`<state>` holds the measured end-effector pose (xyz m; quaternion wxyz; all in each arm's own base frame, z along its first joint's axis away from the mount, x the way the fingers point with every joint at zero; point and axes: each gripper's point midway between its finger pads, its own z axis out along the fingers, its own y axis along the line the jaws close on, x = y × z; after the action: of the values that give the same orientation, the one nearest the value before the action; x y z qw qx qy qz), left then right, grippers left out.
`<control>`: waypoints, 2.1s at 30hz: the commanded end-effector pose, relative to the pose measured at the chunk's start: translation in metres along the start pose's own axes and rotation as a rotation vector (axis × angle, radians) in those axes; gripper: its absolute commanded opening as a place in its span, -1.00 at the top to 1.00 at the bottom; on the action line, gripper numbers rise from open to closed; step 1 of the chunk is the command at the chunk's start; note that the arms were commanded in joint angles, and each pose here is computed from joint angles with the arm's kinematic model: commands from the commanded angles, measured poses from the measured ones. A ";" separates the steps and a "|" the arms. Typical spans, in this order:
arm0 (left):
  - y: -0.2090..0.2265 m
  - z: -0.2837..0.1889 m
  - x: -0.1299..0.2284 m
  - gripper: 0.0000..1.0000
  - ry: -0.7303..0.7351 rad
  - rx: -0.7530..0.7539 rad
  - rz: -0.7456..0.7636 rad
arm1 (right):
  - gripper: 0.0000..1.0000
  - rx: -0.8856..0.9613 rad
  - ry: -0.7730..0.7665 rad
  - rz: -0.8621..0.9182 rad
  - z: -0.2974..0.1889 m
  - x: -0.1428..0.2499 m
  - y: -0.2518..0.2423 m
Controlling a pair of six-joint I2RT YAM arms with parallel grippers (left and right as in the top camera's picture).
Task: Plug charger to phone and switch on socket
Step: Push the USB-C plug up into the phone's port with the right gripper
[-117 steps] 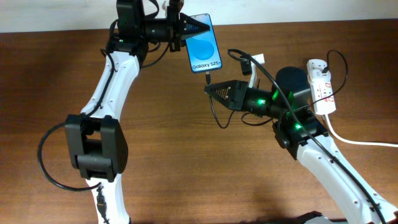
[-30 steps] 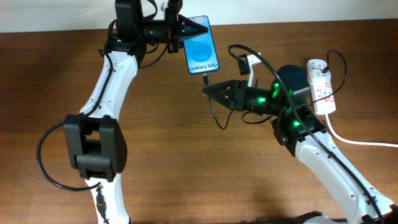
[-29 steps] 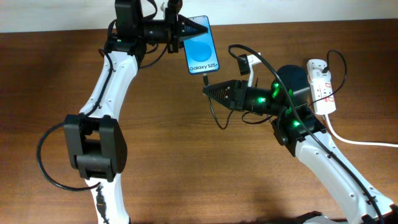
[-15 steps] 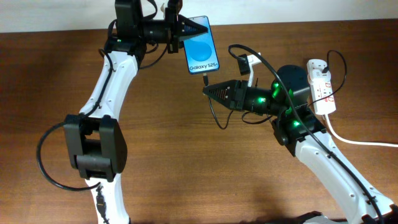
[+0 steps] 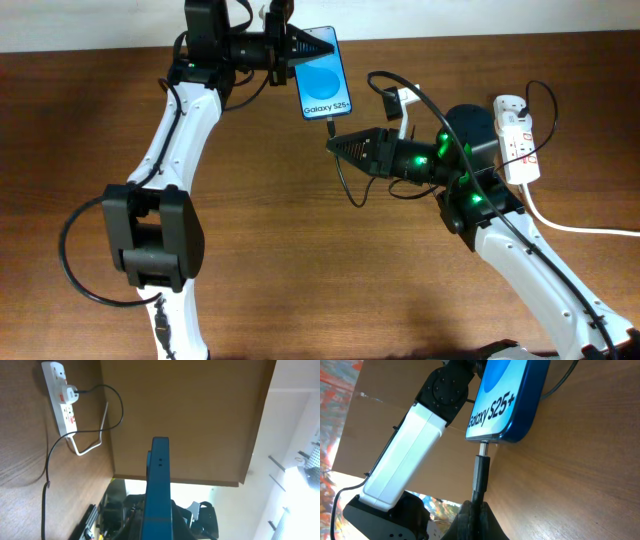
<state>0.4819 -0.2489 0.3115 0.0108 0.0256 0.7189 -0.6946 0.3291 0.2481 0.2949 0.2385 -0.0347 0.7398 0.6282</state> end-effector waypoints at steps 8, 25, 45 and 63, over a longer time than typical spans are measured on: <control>-0.021 0.005 0.013 1.00 0.041 0.016 0.077 | 0.92 0.008 -0.019 -0.002 -0.001 -0.005 -0.002; -0.021 0.006 0.013 1.00 0.038 0.015 0.074 | 0.92 0.010 -0.023 -0.002 -0.001 -0.005 -0.003; -0.022 0.005 0.016 1.00 0.058 0.023 0.097 | 0.92 0.010 -0.022 -0.001 -0.001 -0.005 -0.003; -0.023 0.003 0.019 1.00 0.074 0.028 0.097 | 0.92 0.023 -0.016 0.019 -0.001 -0.003 -0.007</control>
<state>0.4772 -0.2539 0.3127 0.0162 0.0478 0.7163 -0.6960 0.3279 0.2481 0.2916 0.2301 -0.0307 0.7436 0.6270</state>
